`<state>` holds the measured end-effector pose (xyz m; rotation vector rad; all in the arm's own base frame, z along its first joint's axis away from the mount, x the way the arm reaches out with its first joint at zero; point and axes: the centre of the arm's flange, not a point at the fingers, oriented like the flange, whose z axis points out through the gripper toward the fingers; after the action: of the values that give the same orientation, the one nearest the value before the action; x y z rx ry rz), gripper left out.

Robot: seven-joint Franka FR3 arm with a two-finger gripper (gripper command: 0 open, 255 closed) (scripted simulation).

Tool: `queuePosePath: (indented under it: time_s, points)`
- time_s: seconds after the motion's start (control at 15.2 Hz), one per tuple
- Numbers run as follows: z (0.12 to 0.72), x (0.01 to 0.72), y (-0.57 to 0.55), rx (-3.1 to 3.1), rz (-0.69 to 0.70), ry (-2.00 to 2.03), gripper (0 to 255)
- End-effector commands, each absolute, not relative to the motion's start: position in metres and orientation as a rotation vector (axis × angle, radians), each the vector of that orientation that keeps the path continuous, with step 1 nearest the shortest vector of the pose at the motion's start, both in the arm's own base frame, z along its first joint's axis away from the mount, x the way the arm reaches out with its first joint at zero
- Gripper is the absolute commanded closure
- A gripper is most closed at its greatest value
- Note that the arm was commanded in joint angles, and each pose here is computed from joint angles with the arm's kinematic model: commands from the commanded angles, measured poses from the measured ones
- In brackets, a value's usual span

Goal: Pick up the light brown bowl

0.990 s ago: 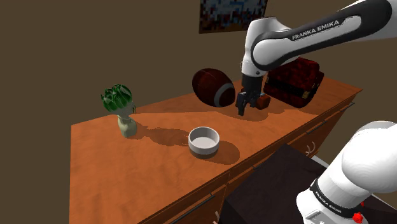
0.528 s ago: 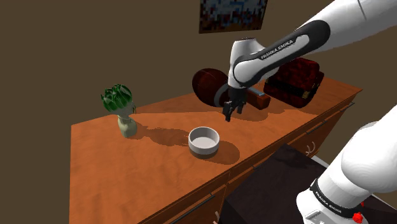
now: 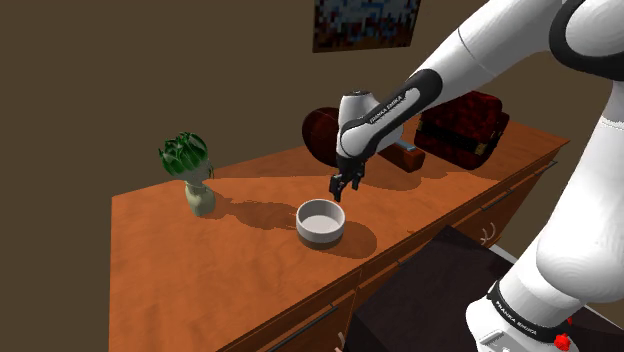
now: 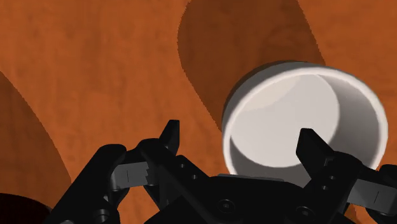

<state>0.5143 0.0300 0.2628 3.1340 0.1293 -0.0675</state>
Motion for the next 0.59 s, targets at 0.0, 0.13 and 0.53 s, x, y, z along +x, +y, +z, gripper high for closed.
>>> queuePosePath:
  time_s: [0.0, 0.13, 0.53]
  points:
    - [0.245, 0.53, 0.032, 3.133, -0.059, 0.128, 0]
    - [0.225, 0.546, 0.033, 3.131, -0.051, 0.127, 0]
    - [0.189, 0.554, 0.034, 3.131, -0.048, 0.127, 0]
